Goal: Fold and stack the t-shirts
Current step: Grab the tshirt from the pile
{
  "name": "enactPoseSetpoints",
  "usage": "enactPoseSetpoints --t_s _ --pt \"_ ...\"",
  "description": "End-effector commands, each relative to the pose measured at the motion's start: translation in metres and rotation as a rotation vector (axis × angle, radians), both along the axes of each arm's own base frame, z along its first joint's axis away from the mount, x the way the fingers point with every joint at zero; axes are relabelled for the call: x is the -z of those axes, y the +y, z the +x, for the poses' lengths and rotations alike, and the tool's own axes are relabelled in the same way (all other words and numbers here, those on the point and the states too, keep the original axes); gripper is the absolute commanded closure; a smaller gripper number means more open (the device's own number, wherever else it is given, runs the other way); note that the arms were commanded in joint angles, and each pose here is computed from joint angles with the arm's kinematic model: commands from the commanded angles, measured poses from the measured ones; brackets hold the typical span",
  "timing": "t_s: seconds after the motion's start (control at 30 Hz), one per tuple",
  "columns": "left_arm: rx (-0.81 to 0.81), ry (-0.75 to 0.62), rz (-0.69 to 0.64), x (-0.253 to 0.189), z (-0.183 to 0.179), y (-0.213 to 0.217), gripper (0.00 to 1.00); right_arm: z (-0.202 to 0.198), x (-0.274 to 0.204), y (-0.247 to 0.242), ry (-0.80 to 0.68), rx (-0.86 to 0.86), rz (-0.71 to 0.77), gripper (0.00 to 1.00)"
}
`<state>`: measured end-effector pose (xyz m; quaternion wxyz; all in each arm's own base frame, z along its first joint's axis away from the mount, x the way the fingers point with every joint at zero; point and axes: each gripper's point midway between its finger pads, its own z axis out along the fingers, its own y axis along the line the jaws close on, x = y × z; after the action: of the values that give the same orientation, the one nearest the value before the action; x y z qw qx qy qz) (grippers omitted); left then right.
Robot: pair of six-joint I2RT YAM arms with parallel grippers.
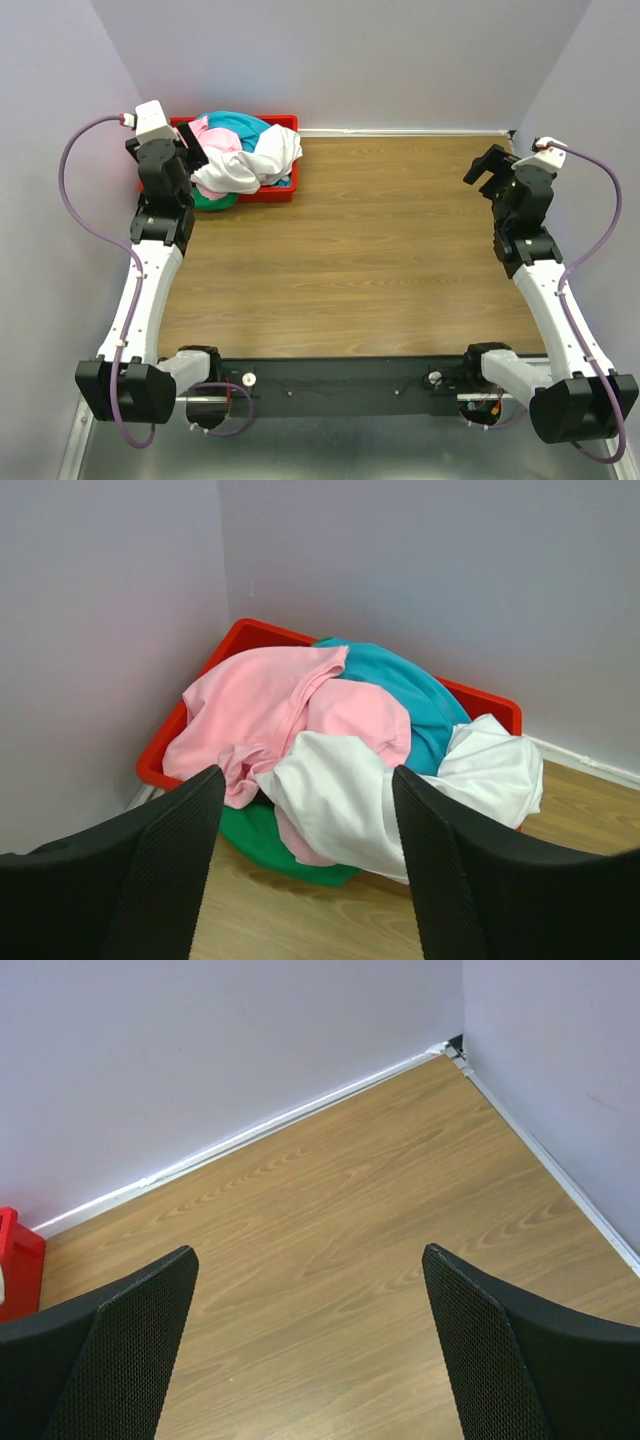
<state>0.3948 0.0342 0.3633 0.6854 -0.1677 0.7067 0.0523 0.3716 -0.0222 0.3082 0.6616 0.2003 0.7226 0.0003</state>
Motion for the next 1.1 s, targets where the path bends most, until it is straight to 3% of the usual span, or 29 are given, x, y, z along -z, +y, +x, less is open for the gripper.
enactPoseSetpoints --t_s 0.0,0.2,0.37,0.73,1.07 --pt "-0.036 -0.014 0.012 -0.005 -0.012 0.008 0.21 -0.008 0.0 -0.007 -0.003 0.046 0.003 0.0" --pt "-0.023 -0.016 0.031 -0.007 -0.014 0.007 0.14 -0.008 0.001 -0.007 0.0 0.05 0.017 0.0" --pt "0.018 0.047 0.049 0.0 0.017 0.001 0.13 -0.003 0.007 -0.004 0.008 0.054 0.071 0.0" --pt "0.095 0.343 0.014 0.08 0.101 -0.01 0.17 0.005 0.027 0.011 0.056 -0.008 0.126 0.0" --pt "0.108 0.562 -0.046 0.157 0.099 -0.017 0.19 0.001 0.045 0.012 0.093 -0.004 0.138 0.0"
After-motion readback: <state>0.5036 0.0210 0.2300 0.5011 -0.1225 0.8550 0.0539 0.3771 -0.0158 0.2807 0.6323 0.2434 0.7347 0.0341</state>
